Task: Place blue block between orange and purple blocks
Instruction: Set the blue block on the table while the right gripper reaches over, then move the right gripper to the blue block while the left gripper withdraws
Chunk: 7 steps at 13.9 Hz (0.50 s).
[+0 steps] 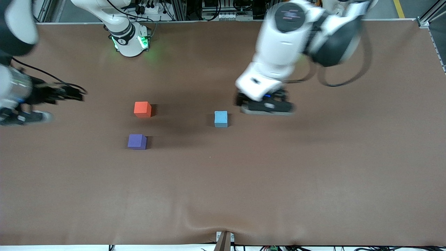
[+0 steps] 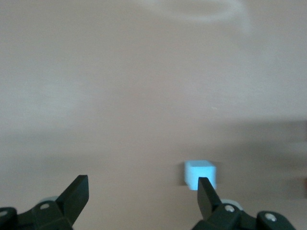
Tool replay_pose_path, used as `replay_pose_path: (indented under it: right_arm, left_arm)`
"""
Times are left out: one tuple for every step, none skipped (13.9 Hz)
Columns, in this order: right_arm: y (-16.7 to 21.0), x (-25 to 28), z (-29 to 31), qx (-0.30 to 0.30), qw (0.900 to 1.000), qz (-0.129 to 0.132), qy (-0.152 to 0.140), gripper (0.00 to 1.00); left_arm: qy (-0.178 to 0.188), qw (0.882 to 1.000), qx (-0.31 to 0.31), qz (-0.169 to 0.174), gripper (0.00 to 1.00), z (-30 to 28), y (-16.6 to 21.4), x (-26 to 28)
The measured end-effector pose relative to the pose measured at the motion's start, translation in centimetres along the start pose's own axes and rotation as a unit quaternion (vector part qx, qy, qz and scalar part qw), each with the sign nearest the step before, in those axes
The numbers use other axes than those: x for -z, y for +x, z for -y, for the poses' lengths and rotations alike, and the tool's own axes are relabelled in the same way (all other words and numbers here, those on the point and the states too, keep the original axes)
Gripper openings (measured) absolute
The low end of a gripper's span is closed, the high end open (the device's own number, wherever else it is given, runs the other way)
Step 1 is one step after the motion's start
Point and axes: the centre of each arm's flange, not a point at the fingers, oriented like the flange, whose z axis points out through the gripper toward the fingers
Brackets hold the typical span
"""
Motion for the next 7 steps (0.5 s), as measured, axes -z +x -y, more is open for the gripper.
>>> replay_pose_path:
  right_arm:
    - [1.0,-0.7,1.9,0.004,1.0,-0.006,0.001,1.0]
    - [1.6,-1.4,3.8,0.0,1.0,-0.011,0.003,1.0]
    - [2.2,-2.0,5.9,-0.012,1.0,-0.012,0.011,1.0]
    - [2.6,-2.8,8.2,-0.028,0.999,-0.01,0.026,1.0]
    - [3.1,-3.8,10.6,-0.042,0.998,-0.008,0.039,1.0]
    - [3.7,-4.9,13.0,-0.05,0.998,-0.009,0.045,1.0]
    - [4.3,-6.3,15.4,-0.054,0.997,-0.012,0.046,1.0]
  left_arm:
    - [0.009,1.0,0.004,0.007,1.0,3.5,1.5,0.2]
    - [0.017,1.0,0.006,0.017,1.0,6.6,2.7,0.0]
    - [0.024,0.999,0.005,0.028,1.0,9.4,3.7,-0.2]
    - [0.028,0.999,0.0,0.037,1.0,11.8,4.3,-0.1]
    - [0.032,0.998,-0.009,0.046,1.0,14.0,4.7,0.2]
    - [0.034,0.998,-0.019,0.054,1.0,16.0,4.8,0.8]
    - [0.036,0.997,-0.025,0.061,1.0,17.5,4.7,1.4]
